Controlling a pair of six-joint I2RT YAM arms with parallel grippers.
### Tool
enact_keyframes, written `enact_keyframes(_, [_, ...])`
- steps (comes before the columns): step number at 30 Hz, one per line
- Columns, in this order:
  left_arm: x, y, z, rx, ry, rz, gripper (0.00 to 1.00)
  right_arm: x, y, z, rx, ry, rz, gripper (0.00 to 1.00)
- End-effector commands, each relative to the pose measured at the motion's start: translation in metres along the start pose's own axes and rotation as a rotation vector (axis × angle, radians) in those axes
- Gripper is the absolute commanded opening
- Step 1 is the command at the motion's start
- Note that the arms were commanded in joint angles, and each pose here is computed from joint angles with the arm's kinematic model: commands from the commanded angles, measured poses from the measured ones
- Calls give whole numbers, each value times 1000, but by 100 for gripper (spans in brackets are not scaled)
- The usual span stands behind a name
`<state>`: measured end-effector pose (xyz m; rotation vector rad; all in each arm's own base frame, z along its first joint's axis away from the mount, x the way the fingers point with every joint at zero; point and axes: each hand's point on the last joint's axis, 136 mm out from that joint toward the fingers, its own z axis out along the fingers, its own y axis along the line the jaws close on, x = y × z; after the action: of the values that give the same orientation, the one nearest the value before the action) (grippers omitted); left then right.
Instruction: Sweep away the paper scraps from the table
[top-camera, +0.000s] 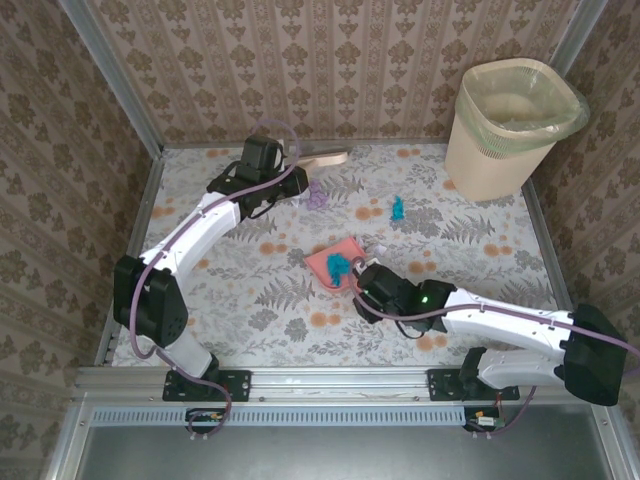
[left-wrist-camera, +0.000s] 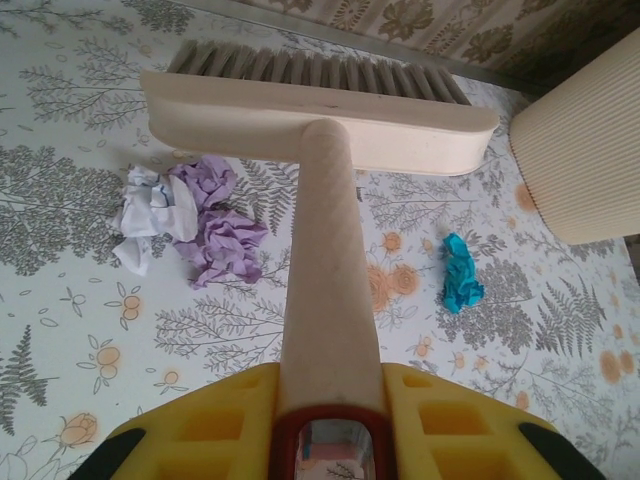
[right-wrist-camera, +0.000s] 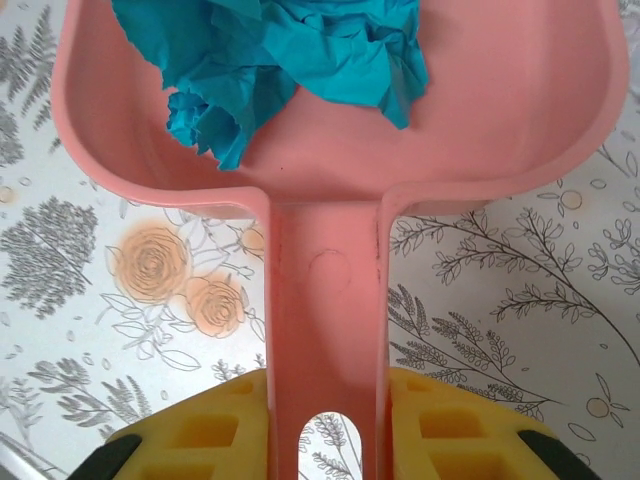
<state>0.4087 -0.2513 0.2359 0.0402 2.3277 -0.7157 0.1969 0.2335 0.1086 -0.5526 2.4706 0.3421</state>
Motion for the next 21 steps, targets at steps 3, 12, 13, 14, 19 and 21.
enact_keyframes(3, [-19,-10,-14,39,-42,31,0,-26,4,-29,-11,-46,55,0])
enact_keyframes(12, [-21,4,-24,1,-70,13,0,-58,-11,-60,47,-44,137,0])
enact_keyframes(13, [-21,4,-25,-1,-68,11,0,-64,-13,-64,49,-49,152,0])
enact_keyframes(14, [-24,10,-26,-10,-75,3,0,-69,-16,-67,52,-52,164,0])
enact_keyframes(19, [-27,23,-30,-36,-85,-15,0,-104,-48,-88,83,-86,287,0])
enact_keyframes(21, [-27,24,-32,-38,-89,-16,0,-119,-63,-98,88,-116,342,0])
